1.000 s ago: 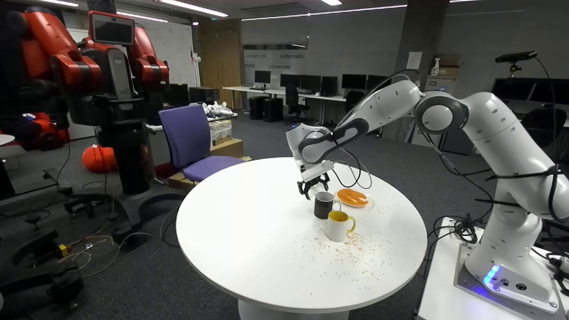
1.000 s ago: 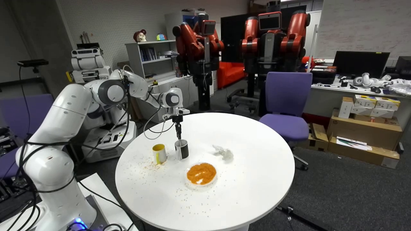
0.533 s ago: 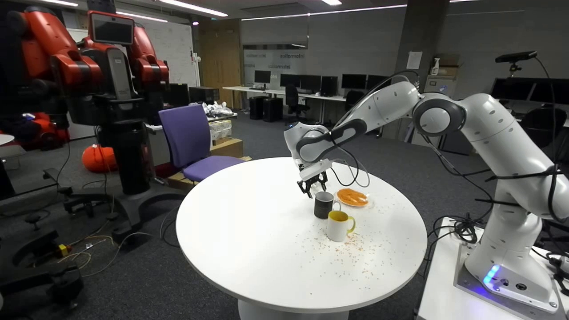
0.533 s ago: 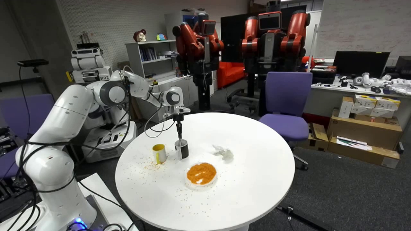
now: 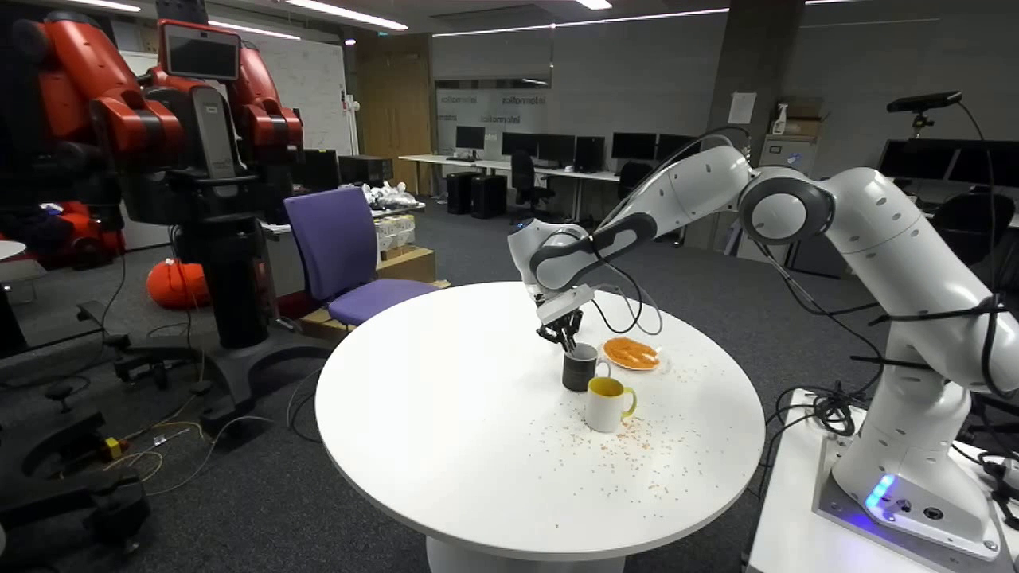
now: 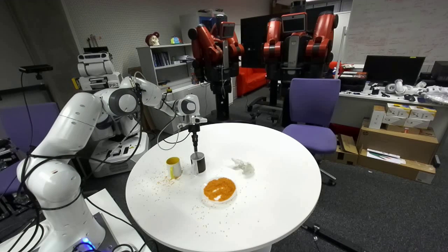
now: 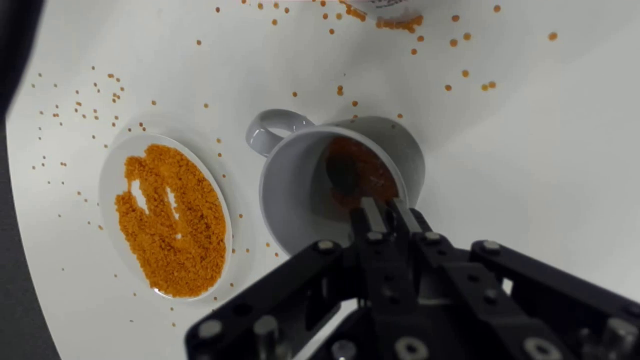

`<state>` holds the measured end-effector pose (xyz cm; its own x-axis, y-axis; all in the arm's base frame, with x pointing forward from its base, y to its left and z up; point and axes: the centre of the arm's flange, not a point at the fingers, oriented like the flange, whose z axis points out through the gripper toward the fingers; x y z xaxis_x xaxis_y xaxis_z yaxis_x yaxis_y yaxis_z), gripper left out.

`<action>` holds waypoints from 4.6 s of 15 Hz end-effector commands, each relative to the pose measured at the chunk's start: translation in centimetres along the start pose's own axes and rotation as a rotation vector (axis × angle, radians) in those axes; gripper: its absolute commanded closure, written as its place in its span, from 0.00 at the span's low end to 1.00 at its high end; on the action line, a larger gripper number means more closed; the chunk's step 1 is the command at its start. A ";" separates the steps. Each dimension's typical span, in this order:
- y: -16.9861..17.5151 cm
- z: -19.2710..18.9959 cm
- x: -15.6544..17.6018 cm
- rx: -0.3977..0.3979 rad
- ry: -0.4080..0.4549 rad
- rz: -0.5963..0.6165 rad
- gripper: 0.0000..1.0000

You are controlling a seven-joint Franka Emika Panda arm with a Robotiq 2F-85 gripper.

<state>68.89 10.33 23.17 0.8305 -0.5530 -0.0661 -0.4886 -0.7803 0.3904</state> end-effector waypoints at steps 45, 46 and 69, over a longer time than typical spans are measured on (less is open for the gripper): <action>20.7 -4.3 -1.5 -0.222 -0.521 -0.728 1.00; 21.3 -3.5 -1.4 -0.269 -0.531 -0.756 1.00; 25.2 1.0 -9.6 -0.563 0.034 -0.729 1.00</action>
<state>51.10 -2.55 33.68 0.8563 -0.0748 -0.5110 0.3558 -0.6317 0.6887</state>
